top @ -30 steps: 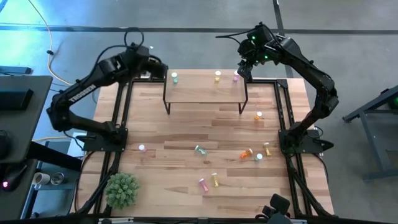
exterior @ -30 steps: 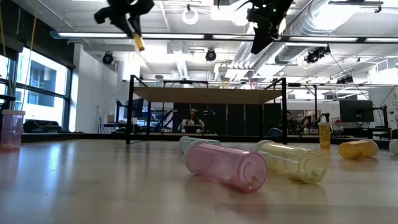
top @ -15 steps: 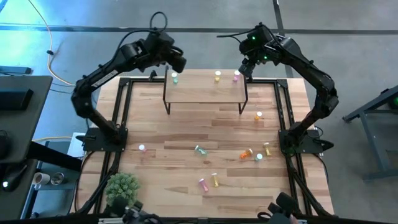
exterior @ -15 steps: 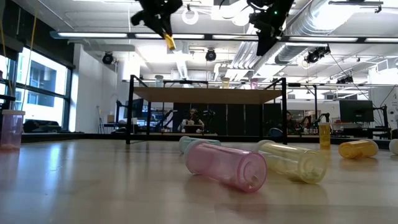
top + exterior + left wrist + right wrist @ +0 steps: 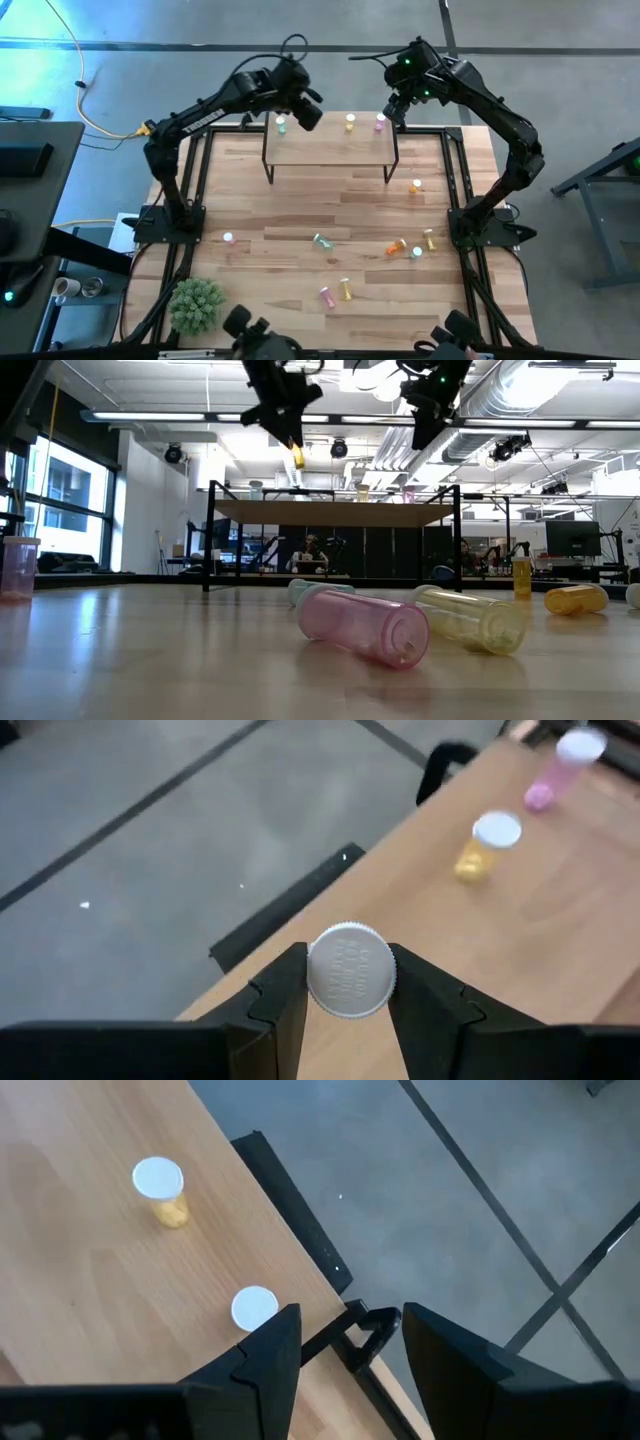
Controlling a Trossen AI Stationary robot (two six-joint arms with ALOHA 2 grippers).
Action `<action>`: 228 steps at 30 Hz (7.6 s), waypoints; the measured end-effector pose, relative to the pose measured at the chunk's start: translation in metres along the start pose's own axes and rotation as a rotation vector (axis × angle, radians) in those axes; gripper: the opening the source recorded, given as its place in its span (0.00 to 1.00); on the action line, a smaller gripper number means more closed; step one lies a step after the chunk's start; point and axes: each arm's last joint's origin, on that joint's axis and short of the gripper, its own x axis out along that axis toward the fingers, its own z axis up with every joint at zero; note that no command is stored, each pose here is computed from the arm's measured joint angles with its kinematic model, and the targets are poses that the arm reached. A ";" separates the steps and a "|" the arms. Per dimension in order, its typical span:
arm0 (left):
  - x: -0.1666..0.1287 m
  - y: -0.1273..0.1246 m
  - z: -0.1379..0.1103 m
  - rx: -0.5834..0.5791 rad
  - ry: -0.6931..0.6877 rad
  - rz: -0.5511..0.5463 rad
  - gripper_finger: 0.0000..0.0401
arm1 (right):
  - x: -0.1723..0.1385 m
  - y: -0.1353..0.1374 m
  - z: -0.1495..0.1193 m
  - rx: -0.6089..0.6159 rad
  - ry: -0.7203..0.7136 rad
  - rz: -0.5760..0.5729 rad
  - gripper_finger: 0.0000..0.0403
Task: Pick and place medicine bottles onto shelf by color
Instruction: Put the top left orange pill bottle on the shelf, then put the top violet pill bottle on the shelf aligned with the other violet pill bottle
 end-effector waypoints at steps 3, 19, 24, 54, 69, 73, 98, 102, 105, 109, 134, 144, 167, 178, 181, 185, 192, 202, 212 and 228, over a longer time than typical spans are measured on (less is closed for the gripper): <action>0.014 -0.006 -0.003 0.014 0.045 -0.026 0.29 | 0.000 0.000 0.000 0.000 0.000 0.000 0.42; 0.054 -0.017 -0.012 0.005 0.168 -0.056 0.29 | 0.000 0.000 0.000 0.000 0.000 0.001 0.42; 0.066 -0.017 -0.016 0.007 0.212 -0.044 0.29 | 0.000 0.000 0.000 0.000 -0.001 0.002 0.42; 0.073 -0.016 -0.017 0.019 0.219 -0.024 0.29 | 0.000 0.000 0.000 -0.003 0.000 0.002 0.42; 0.074 -0.018 -0.018 -0.017 0.229 -0.049 0.52 | 0.000 0.000 0.000 -0.003 0.001 0.003 0.42; 0.074 -0.018 -0.017 -0.010 0.223 -0.051 0.54 | 0.000 0.000 0.000 -0.004 0.001 0.003 0.42; -0.014 -0.015 0.011 0.206 0.163 -0.089 0.52 | -0.001 0.007 -0.008 0.023 0.058 0.185 0.42; -0.022 -0.031 0.003 0.259 0.172 -0.117 0.52 | -0.002 0.012 -0.012 0.037 0.091 0.250 0.42; -0.023 -0.044 -0.006 0.290 0.194 -0.133 0.52 | -0.003 0.017 -0.014 0.031 0.129 0.268 0.42; -0.028 -0.059 -0.020 0.332 0.199 -0.131 0.52 | -0.007 0.030 -0.016 0.000 0.173 0.301 0.42; -0.078 -0.083 -0.157 0.163 -0.093 -0.198 0.51 | -0.045 0.097 -0.120 0.082 0.122 0.377 0.42; -0.067 -0.096 -0.212 0.084 -0.091 -0.219 0.50 | -0.052 0.119 -0.157 0.139 0.083 0.369 0.42; -0.079 -0.131 -0.317 0.048 -0.189 -0.288 0.50 | -0.066 0.206 -0.188 0.210 -0.133 0.628 0.42; -0.105 -0.141 -0.343 0.026 -0.236 -0.396 0.50 | -0.076 0.252 -0.184 0.088 -0.261 0.764 0.42; -0.114 -0.141 -0.352 0.008 -0.271 -0.409 0.50 | -0.072 0.261 -0.184 0.072 -0.252 0.763 0.42; -0.124 -0.142 -0.362 0.007 -0.298 -0.438 0.50 | -0.066 0.270 -0.185 0.059 -0.224 0.742 0.42; -0.134 -0.138 -0.378 0.066 -0.271 -0.467 0.50 | -0.060 0.278 -0.184 0.055 -0.219 0.738 0.42; -0.135 -0.094 -0.378 0.036 -0.040 -0.349 0.50 | -0.061 0.278 -0.183 0.039 -0.232 0.740 0.42; -0.136 -0.062 -0.368 -0.182 0.210 -0.269 0.50 | -0.056 0.275 -0.178 -0.003 -0.265 0.714 0.42; -0.126 -0.065 -0.382 -0.260 0.348 -0.047 0.50 | -0.041 0.261 -0.163 0.004 -0.296 0.637 0.42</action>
